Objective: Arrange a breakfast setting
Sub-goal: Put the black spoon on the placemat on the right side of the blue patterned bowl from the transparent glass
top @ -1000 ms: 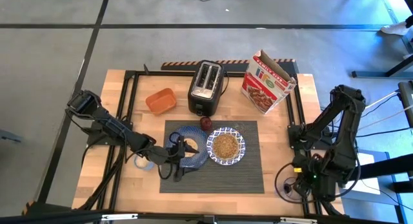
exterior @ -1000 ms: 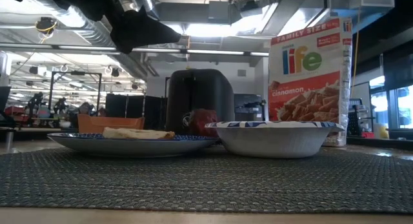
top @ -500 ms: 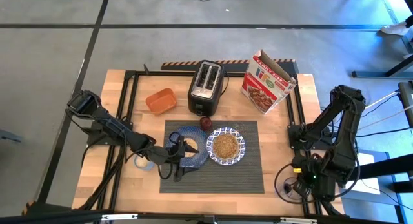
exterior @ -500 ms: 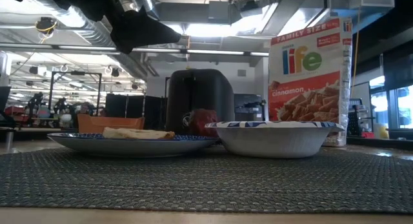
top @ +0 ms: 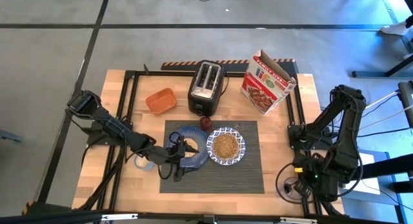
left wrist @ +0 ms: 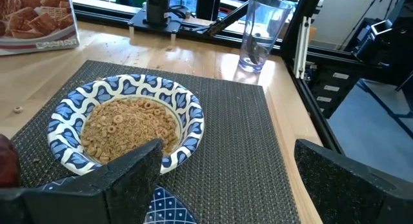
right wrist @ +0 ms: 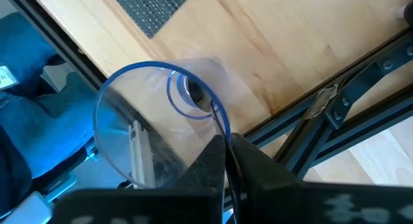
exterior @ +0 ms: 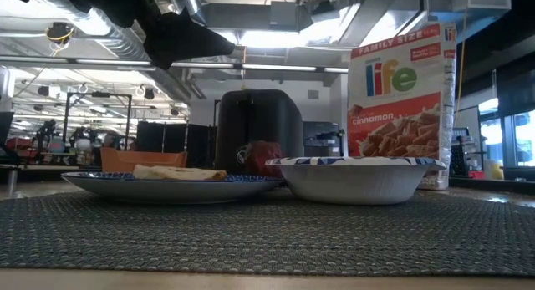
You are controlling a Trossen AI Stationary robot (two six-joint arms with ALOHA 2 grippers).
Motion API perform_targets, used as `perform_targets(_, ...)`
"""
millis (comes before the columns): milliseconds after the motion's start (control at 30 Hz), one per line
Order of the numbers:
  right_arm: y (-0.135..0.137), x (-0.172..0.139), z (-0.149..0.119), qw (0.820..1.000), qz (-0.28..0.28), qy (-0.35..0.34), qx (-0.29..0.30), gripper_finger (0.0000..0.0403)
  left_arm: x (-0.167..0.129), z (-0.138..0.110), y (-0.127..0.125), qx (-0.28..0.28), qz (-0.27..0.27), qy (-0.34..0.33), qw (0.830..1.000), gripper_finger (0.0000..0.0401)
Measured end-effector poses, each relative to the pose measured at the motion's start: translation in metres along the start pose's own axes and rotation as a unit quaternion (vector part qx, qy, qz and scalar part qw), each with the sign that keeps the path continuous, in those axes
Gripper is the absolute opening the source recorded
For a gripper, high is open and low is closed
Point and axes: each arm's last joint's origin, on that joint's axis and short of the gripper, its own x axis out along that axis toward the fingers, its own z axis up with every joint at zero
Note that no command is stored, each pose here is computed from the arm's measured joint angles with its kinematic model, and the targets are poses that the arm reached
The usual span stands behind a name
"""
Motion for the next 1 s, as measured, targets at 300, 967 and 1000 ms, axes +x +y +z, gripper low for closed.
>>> perform_targets(300, 0.000, -0.001, 0.000, 1.000, 0.001, 0.001, 0.000, 0.0004, 0.000, 0.000, 0.000, 0.000, 0.000, 0.000, 1.000, 0.0344)
perform_targets(967, 0.000, -0.086, 0.003, 1.000, 0.023, 0.008, 0.019, 0.0001, 0.000, 0.000, 0.000, 0.009, 0.000, 0.000, 1.000, 0.0344)
perform_targets(1000, -0.001, -0.092, 0.004, 0.999, 0.022, 0.007, 0.023, 0.0001, 0.000, 0.000, 0.000, 0.009, 0.000, 0.000, 1.000, 0.0344)
